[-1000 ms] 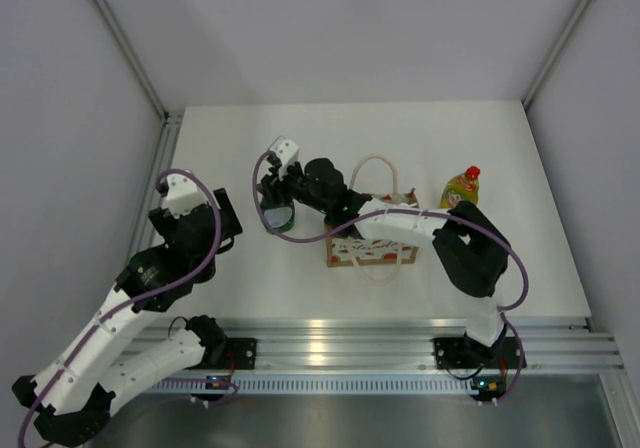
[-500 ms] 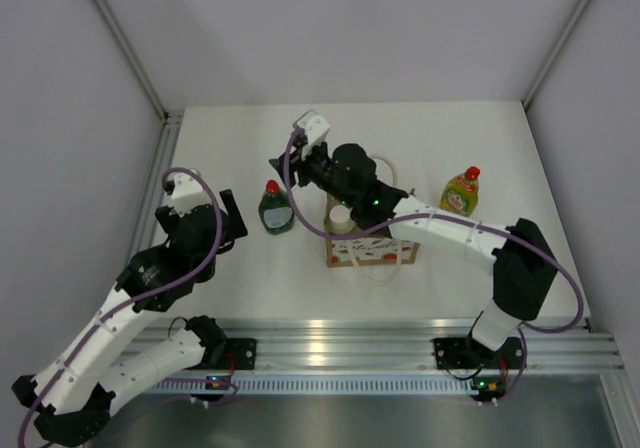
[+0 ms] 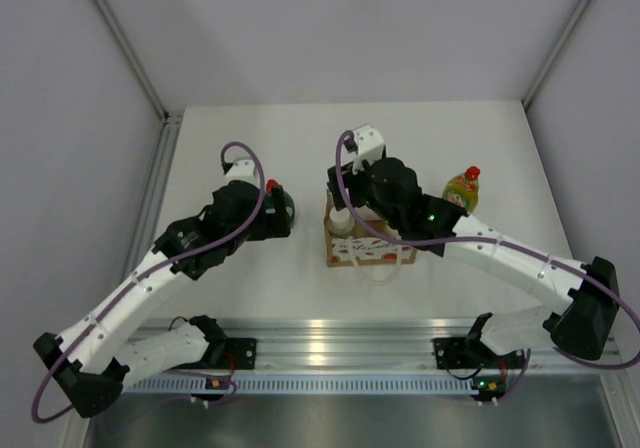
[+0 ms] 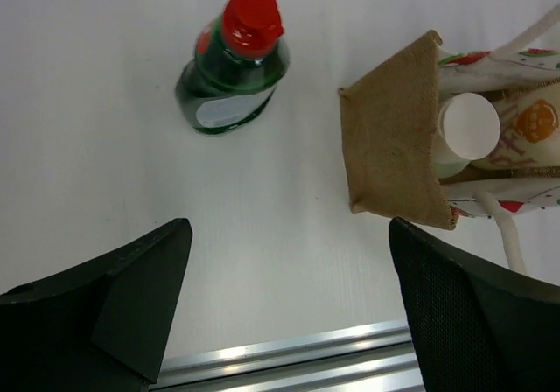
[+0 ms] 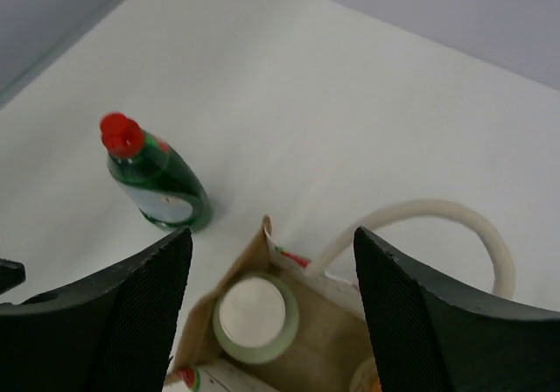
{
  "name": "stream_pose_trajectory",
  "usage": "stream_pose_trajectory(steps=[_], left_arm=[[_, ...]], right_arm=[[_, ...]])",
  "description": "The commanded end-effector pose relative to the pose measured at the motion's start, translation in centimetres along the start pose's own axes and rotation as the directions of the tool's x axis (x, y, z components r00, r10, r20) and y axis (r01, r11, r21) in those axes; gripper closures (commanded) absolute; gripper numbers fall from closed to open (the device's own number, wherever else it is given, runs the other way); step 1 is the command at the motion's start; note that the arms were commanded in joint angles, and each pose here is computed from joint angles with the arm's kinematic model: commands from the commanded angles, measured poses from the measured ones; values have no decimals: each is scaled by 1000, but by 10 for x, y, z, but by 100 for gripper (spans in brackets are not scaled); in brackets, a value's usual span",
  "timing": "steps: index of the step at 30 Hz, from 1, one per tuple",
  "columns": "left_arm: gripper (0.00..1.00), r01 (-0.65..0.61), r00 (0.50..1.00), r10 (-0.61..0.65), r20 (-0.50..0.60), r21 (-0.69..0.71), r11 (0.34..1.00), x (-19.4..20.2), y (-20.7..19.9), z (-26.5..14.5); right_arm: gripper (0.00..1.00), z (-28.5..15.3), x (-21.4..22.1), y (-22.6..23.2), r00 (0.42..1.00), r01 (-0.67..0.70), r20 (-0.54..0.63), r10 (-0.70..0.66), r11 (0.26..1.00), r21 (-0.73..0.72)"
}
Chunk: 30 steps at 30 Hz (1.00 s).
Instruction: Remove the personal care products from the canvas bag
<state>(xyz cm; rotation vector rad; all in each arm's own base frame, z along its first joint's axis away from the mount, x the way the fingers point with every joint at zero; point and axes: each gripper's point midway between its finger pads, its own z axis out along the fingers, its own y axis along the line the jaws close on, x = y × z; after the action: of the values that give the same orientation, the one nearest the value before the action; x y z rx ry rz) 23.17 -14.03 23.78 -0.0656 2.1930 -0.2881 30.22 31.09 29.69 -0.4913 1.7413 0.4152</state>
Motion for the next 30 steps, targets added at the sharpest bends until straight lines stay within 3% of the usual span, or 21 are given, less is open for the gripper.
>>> stream_pose_trajectory(steps=[1,10,15,20,30], left_arm=[[2,41,997,-31,-67,158,987,-4,-46,8],[2,83,989,-54,-138,213,974,11,-73,37],[2,93,985,-59,-161,214,972,13,-81,48],[2,81,988,-57,-141,173,981,15,-70,51],[2,38,994,-21,-109,152,988,25,-49,42]], right_arm=[[27,-25,37,-18,988,20,-154,-12,999,47],[28,-23,98,-9,948,40,-314,-40,999,-8],[28,-14,111,6,934,50,-349,-79,995,-91],[28,0,128,19,920,45,-377,-104,986,-160],[27,27,167,24,882,55,-456,-120,987,-153]])
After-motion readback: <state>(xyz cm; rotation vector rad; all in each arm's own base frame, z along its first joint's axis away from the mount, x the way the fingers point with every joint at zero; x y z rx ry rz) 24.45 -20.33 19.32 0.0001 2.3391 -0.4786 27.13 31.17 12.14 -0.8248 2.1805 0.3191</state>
